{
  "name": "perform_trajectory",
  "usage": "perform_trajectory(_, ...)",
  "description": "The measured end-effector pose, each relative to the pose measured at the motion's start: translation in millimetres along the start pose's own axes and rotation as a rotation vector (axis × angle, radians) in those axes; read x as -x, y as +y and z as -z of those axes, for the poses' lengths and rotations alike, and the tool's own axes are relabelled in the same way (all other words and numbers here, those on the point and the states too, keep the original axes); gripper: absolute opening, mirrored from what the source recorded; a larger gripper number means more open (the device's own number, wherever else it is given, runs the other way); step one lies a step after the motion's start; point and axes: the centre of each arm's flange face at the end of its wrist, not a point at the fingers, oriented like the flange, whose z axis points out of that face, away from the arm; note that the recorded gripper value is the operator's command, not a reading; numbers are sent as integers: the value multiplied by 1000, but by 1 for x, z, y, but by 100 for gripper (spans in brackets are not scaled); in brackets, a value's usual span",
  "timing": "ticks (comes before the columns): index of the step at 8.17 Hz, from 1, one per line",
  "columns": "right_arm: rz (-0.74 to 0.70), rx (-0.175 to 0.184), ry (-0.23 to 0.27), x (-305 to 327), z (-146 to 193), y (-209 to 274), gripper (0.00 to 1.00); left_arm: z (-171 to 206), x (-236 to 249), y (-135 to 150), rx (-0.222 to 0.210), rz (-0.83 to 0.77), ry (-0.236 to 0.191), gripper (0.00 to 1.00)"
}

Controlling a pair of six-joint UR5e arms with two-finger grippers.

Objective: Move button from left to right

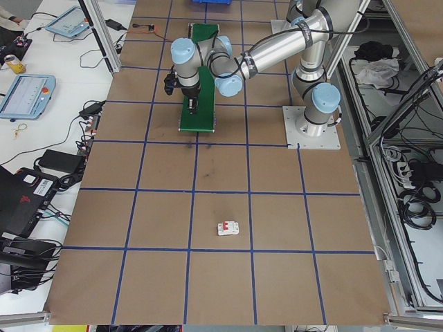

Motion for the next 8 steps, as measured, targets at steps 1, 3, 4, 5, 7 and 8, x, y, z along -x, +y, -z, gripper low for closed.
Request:
perform_trajectory(1, 0, 0, 0, 0, 0, 0, 100, -14, -3, -5, 20, 21, 10, 0)
perform_trajectory(3, 0, 1, 2, -1, 0, 0, 100, -35, -1, -11, 58, 26, 7, 0)
perform_trajectory(4, 0, 1, 2, -1, 0, 0, 100, -42, 1, -12, 75, 22, -5, 0)
perform_trajectory(5, 0, 2, 2, 0, 0, 0, 100, -50, 3, -13, 94, 19, -10, 0)
perform_trajectory(7, 0, 1, 1, 0, 0, 0, 100, -64, 6, -17, 119, 21, -8, 21)
perform_trajectory(8, 0, 1, 2, -1, 0, 0, 100, -68, 6, -17, 126, 24, -6, 63)
